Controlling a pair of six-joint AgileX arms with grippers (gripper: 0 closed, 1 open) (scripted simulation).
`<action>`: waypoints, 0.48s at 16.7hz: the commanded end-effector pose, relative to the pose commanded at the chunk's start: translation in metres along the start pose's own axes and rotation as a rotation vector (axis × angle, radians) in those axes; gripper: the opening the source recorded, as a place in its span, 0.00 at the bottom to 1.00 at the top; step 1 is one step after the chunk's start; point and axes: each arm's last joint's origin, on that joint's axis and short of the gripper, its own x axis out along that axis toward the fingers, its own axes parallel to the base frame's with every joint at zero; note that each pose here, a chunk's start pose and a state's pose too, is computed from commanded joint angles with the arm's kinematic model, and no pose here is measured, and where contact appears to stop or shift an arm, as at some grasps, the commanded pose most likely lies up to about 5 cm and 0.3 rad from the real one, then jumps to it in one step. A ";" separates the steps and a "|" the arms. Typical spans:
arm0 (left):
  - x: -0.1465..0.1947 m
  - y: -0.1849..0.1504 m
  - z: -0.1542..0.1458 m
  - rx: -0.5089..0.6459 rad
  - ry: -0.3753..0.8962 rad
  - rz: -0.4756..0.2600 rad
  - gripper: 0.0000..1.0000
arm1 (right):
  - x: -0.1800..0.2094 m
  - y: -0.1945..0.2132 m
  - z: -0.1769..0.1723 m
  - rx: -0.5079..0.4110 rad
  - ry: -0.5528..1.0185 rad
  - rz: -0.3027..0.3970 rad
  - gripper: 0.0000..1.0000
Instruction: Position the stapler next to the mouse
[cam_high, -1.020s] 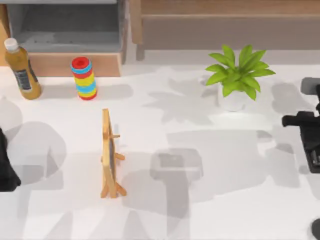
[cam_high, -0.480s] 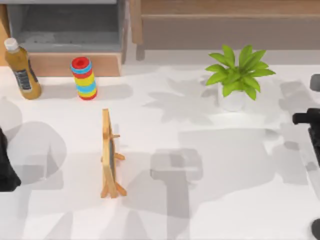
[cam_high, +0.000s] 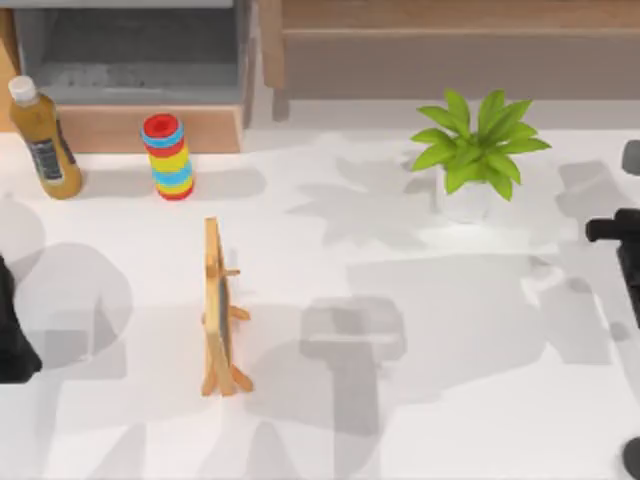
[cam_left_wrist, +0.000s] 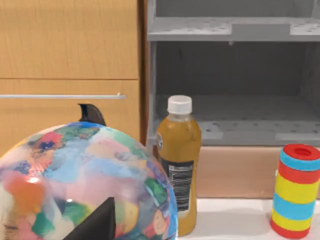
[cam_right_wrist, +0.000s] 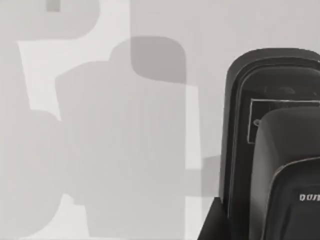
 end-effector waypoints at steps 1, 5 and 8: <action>0.000 0.000 0.000 0.000 0.000 0.000 1.00 | -0.002 0.000 0.001 0.000 -0.009 0.001 0.00; 0.000 0.000 0.000 0.000 0.000 0.000 1.00 | -0.008 0.001 0.004 -0.002 -0.050 0.005 0.00; 0.000 0.000 0.000 0.000 0.000 0.000 1.00 | -0.012 0.002 0.006 -0.004 -0.080 0.009 0.00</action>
